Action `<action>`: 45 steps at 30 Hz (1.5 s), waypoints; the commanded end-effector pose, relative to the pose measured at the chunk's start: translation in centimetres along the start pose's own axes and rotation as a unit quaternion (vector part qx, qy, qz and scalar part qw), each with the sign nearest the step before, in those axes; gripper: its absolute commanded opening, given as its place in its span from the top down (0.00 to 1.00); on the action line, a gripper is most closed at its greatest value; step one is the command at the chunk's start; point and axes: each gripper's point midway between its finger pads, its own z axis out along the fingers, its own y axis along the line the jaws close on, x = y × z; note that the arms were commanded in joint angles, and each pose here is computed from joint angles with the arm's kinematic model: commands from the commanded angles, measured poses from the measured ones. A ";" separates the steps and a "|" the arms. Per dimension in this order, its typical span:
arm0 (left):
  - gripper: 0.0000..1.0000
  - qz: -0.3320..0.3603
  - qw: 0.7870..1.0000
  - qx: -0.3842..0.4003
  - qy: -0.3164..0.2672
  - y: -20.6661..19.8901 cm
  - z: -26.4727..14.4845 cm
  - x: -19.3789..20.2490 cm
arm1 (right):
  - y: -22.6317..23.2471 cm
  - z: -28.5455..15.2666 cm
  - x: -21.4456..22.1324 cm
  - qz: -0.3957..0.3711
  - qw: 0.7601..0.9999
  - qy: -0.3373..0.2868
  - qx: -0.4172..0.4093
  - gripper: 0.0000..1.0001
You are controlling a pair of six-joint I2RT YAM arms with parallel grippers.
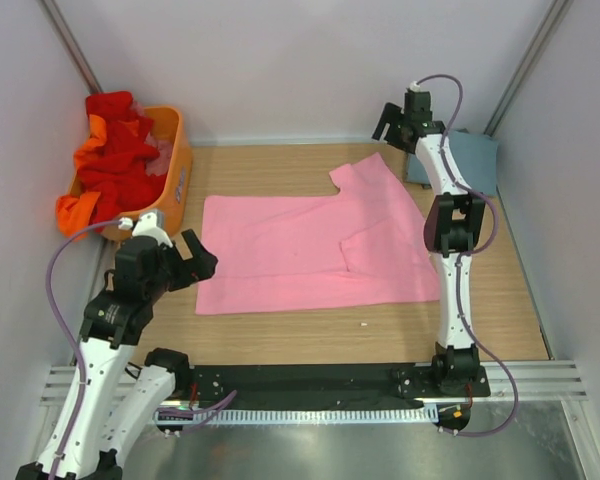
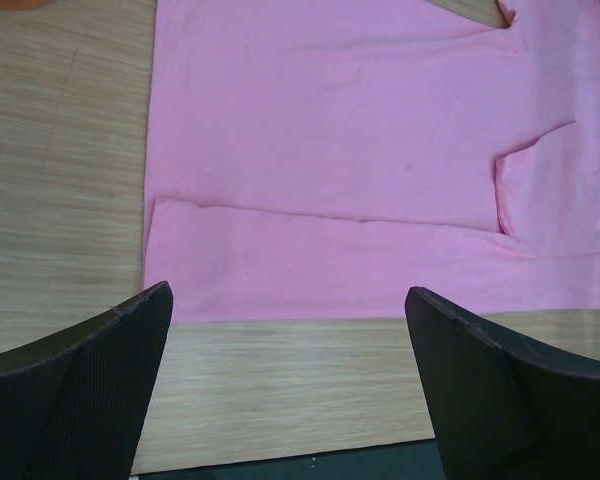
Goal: Fold and stack the t-shirts
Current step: Fold the tshirt
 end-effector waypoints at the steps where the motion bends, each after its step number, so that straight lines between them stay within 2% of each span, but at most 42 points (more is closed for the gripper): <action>1: 0.00 0.006 1.000 0.000 -0.013 0.0 0.3 -0.7 | 1.1 3.6 0.4 0.062 0.995 0.008 -0.084 0.18; 5: 0.00 0.005 1.000 -0.005 -0.013 0.1 0.4 -0.7 | 0.4 7.9 2.9 0.082 0.992 0.007 -0.095 0.18; 9: 0.00 0.004 1.000 -0.013 -0.009 0.4 0.6 -0.6 | 0.5 9.5 5.2 0.091 0.990 0.024 -0.109 0.20; 15: 0.00 0.005 1.000 -0.019 -0.001 0.5 1.0 -0.4 | -0.6 9.4 7.4 0.076 0.992 0.049 -0.092 0.33; 19: 0.00 0.004 1.000 -0.023 -0.001 0.6 1.0 -0.4 | -1.8 8.3 7.6 0.065 0.994 0.055 -0.067 0.34; 22: 0.00 0.003 1.000 -0.026 -0.002 0.8 1.0 -0.4 | -2.3 7.2 7.4 0.063 0.995 0.050 -0.053 0.39; 27: 0.00 0.002 1.000 -0.030 -0.002 0.9 1.1 -0.4 | -2.7 6.0 8.0 0.061 0.996 0.055 -0.043 0.60; 28: 0.00 0.001 1.000 -0.030 -0.002 0.9 1.1 -0.4 | -2.5 6.0 8.1 0.061 0.995 0.055 -0.049 0.72; 30: 0.00 0.001 0.999 -0.032 0.001 0.9 1.2 -0.3 | -2.6 6.4 7.6 0.062 0.995 0.053 -0.053 0.81; 31: 0.00 0.000 0.999 -0.034 0.003 1.0 1.3 -0.3 | -2.5 6.6 7.5 0.060 0.995 0.055 -0.058 0.92; 32: 0.00 0.000 0.999 -0.036 0.005 1.1 1.4 -0.2 | -3.1 7.2 8.6 0.061 0.994 0.071 -0.052 0.96; 33: 0.00 -0.001 0.999 -0.033 0.003 0.9 1.7 -0.4 | -2.8 7.0 6.9 0.058 0.995 0.058 -0.057 0.98; 36: 0.01 -0.004 0.999 -0.043 0.012 0.7 3.0 -1.0 | -2.3 5.8 5.2 0.047 0.996 0.049 -0.059 0.99; 41: 0.01 -0.017 0.999 -0.046 -0.003 -1.7 7.4 -5.8 | 0.0 1.7 1.6 0.079 0.993 0.014 -0.083 0.99; 45: 0.01 -0.033 0.999 -0.029 -0.010 -4.1 11.0 -9.1 | 0.8 -0.4 2.1 0.071 0.994 0.027 -0.084 0.99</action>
